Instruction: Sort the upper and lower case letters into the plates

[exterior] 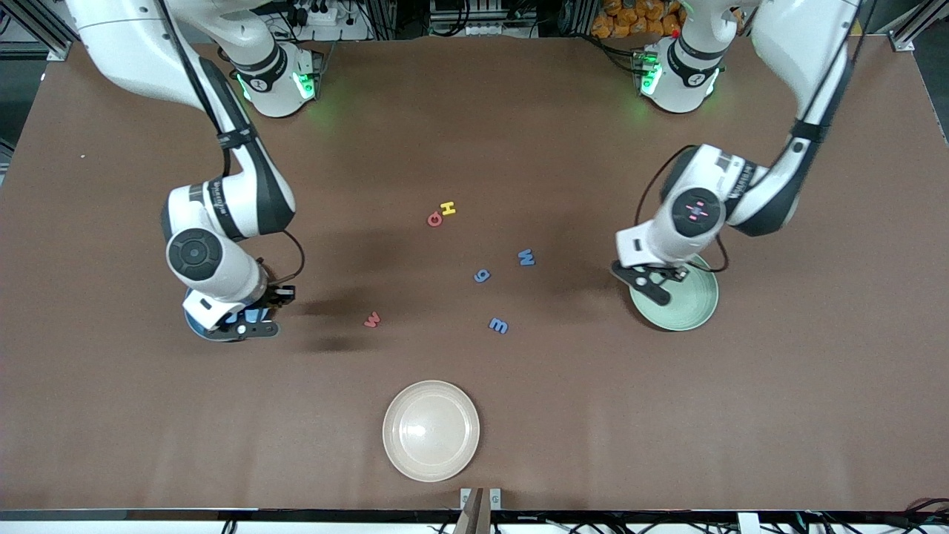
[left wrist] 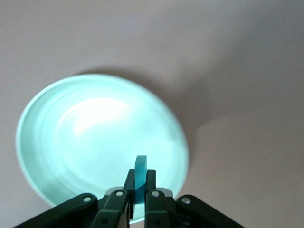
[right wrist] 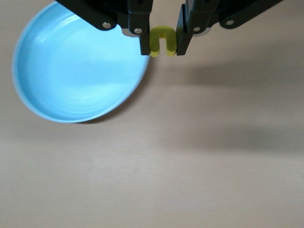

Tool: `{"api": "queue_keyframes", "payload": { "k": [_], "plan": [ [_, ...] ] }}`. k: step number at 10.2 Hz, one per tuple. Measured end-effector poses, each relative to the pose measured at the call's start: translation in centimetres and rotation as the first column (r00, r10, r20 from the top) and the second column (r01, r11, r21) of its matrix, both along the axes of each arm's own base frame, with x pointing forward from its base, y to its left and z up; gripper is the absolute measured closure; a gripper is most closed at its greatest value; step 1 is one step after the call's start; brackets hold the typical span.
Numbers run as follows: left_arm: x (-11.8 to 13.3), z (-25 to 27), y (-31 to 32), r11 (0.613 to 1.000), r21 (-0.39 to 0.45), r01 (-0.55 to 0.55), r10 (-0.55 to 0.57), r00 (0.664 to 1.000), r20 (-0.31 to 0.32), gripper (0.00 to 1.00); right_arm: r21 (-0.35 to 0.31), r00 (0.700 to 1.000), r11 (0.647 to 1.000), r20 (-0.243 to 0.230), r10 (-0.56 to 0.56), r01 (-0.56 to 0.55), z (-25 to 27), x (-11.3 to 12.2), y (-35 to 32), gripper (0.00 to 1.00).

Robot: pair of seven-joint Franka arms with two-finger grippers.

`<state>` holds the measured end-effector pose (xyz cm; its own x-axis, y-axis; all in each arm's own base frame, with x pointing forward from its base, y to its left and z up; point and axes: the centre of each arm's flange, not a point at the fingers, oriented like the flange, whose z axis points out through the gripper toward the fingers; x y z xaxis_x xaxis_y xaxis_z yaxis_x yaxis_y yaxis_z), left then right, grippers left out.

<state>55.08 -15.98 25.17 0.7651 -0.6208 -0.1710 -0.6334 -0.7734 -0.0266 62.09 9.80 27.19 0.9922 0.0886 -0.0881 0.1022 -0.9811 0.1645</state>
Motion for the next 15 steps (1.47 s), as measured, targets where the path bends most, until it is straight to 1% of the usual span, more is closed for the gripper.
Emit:
{"api": "queue_keyframes", "payload": {
  "k": [1,3,4,5,6,7,8,9,10,11,12,13,14,15],
  "plan": [
    [0.4,-0.3,1.8,1.0,-0.004,0.0,0.0,1.0,-0.01,0.89,-0.007,0.999,1.0,-0.016,0.03,-0.03,-0.2,0.4,-3.3,0.74],
    [0.3,-1.0,2.1,1.0,-0.01,-0.001,0.001,1.0,-0.019,0.63,0.004,0.996,0.997,-0.045,0.073,-0.073,-0.3,0.7,-10.2,0.73],
    [0.2,-1.1,1.4,1.0,-0.016,0.01,-0.01,1.0,-0.017,0.49,0.01,0.995,0.996,-0.053,0.087,-0.087,-0.3,0.7,-12.4,0.7],
    [0.0,-0.9,0.2,0.999,-0.034,0.001,-0.001,1.0,-0.015,0.33,0.012,0.994,0.996,-0.055,0.091,-0.091,-0.3,0.6,-12.9,0.62],
    [-0.3,-0.5,-1.5,0.997,-0.064,-0.044,0.043,0.999,-0.018,0.19,0.014,0.994,0.995,-0.055,0.1,-0.099,-0.3,0.7,-12.3,0.48],
    [-0.8,0.0,-3.9,0.991,-0.087,-0.102,0.101,0.995,-0.016,0.03,0.016,0.993,0.994,-0.055,0.105,-0.105,-0.4,0.7,-11.7,0.33],
    [-1.3,0.7,-7.1,0.982,-0.092,-0.166,0.166,0.986,0.0,0.0,0.016,0.993,0.995,-0.055,0.102,-0.101,-0.4,0.7,-11.4,0.2],
    [-2.2,1.3,-11.1,0.967,-0.095,-0.234,0.237,0.971,0.016,0.0,0.016,0.994,0.996,-0.056,0.093,-0.092,-0.5,0.7,-11.3,0.07],
    [-3.2,1.6,-15.1,0.947,-0.101,-0.304,0.308,0.951,0.024,0.0,0.02,0.995,0.996,-0.055,0.083,-0.082,-0.6,0.6,-11.1,0.0],
    [-4.1,1.5,-18.5,0.917,-0.104,-0.384,0.389,0.921,0.024,0.0,0.032,0.996,0.997,-0.052,0.07,-0.068,-0.6,0.7,-10.9,0.0],
    [-5.0,1.1,-21.7,0.871,-0.103,-0.481,0.485,0.874,0.019,0.0,0.049,0.997,0.997,-0.049,0.06,-0.058,-0.6,0.7,-10.5,0.0],
    [-5.8,0.5,-24.1,0.815,-0.097,-0.571,0.575,0.818,0.012,0.0,0.059,0.997,0.997,-0.046,0.058,-0.055,-0.7,0.7,-10.0,0.0],
    [-6.2,-0.3,-25.8,0.763,-0.091,-0.64,0.644,0.765,0.009,0.0,0.062,0.997,0.996,-0.046,0.06,-0.057,-0.7,0.7,-9.6,0.0],
    [-6.0,-1.2,-26.5,0.719,-0.098,-0.688,0.692,0.722,0.011,0.0,0.062,0.997,0.996,-0.047,0.061,-0.058,-0.9,0.7,-9.5,0.0]
  ]
}}
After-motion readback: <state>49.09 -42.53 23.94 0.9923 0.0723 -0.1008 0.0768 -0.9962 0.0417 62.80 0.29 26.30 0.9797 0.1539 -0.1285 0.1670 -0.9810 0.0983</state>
